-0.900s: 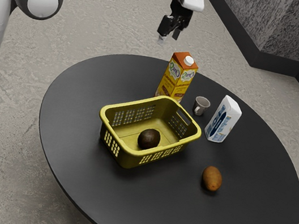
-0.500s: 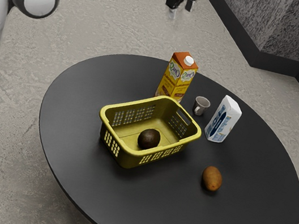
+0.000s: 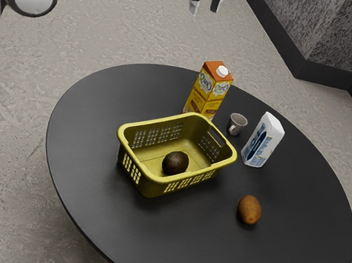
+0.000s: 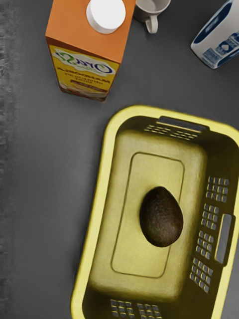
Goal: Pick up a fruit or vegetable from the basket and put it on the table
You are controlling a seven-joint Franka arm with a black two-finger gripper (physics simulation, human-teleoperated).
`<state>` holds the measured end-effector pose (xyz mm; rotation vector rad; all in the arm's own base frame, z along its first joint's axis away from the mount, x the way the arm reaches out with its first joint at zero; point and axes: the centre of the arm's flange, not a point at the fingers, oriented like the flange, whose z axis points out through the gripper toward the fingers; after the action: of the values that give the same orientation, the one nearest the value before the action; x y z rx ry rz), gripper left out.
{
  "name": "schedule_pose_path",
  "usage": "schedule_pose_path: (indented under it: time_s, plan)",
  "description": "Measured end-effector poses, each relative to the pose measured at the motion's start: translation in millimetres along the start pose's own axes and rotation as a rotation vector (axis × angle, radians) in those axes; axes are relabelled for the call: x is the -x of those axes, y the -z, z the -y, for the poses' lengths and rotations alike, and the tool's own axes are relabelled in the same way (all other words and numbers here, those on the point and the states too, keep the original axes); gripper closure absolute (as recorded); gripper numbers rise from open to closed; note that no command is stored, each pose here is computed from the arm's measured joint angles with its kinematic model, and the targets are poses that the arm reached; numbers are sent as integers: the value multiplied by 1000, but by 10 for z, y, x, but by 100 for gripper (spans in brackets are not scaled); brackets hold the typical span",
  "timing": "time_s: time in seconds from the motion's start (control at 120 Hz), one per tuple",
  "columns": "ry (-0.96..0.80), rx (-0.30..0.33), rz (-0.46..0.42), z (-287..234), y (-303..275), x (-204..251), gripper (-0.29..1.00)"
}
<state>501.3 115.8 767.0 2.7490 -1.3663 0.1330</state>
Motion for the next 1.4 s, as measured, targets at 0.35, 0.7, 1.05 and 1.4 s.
schedule_pose_path:
  time_s: [0.35, 0.7, 1.05, 1.4]
  plan:
    - [-187, 66, 73, -1543, -433, 23, 0]
    - [-145, 49, 205, -1211, -1650, -7, 0]
    - [-292, 74, 86, -1680, -1945, -722, 0]
    - [-435, 116, 86, -2022, -2476, -1463, 0]
